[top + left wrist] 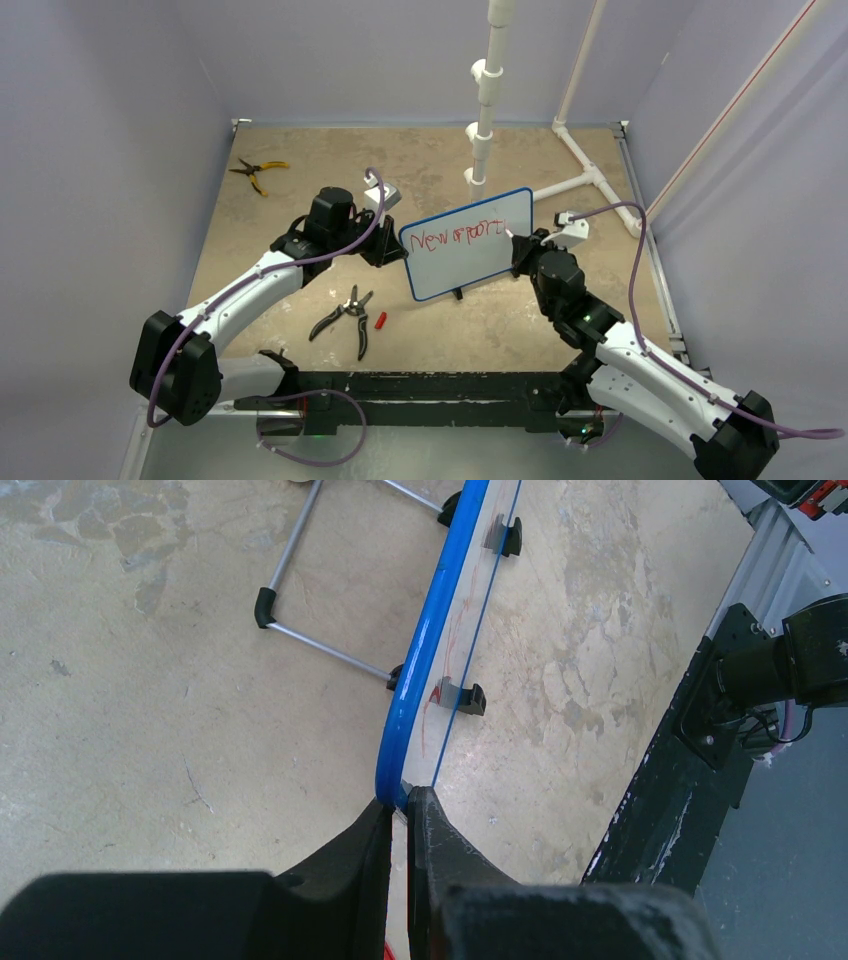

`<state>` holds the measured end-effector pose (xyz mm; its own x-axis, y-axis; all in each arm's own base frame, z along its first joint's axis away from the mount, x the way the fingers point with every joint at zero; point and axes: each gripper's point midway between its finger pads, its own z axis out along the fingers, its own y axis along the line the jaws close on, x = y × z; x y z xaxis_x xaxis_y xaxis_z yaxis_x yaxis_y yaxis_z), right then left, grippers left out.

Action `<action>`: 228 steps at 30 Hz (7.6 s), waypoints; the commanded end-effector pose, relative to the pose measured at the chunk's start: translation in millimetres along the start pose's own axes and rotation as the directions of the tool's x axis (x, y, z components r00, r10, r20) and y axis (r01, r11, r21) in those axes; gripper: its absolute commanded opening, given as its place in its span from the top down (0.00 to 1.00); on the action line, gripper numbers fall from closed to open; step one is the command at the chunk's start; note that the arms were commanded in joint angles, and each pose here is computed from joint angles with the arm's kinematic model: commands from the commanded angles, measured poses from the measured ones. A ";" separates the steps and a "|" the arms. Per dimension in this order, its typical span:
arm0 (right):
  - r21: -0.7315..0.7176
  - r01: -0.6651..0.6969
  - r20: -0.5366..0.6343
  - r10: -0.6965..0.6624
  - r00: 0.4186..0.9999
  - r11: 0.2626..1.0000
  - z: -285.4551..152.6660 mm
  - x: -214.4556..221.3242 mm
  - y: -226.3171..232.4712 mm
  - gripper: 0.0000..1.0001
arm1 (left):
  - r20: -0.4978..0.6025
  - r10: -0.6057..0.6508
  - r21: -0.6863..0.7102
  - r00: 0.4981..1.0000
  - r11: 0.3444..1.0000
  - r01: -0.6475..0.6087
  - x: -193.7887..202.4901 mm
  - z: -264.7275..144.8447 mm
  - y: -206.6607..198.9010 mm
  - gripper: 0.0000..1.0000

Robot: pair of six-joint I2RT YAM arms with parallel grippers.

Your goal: Write a sentence on the whiteboard

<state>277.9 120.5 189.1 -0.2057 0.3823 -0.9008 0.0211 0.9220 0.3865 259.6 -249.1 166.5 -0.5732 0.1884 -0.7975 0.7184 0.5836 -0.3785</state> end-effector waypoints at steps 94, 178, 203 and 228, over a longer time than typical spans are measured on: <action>0.057 -0.004 0.103 -0.002 0.995 0.998 2.7 -35.3 -2.5 1.00 | 0.052 0.026 0.014 0.998 1.000 -0.027 -11.8 -3.7 -5.2 1.00; 0.107 -0.008 0.025 0.005 1.000 0.994 7.2 -8.0 -15.4 1.00 | 0.051 0.020 0.014 0.999 1.000 -0.021 -11.5 -3.1 -4.9 1.00; 0.071 -0.005 0.157 -0.006 0.988 0.997 11.2 -53.2 3.4 1.00 | 0.049 0.021 0.011 0.999 1.000 -0.021 -11.2 -2.8 -4.2 1.00; 0.137 0.010 0.156 -0.032 0.987 0.991 16.5 -51.7 -14.2 1.00 | 0.049 0.020 0.016 0.999 1.000 -0.020 -11.0 -2.7 -5.0 1.00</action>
<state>300.3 89.8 206.7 -0.0972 0.3332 -0.9378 0.1582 0.9355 0.3160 259.4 -249.4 166.8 -0.5779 0.1832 -0.7953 0.7143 0.5848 -0.3843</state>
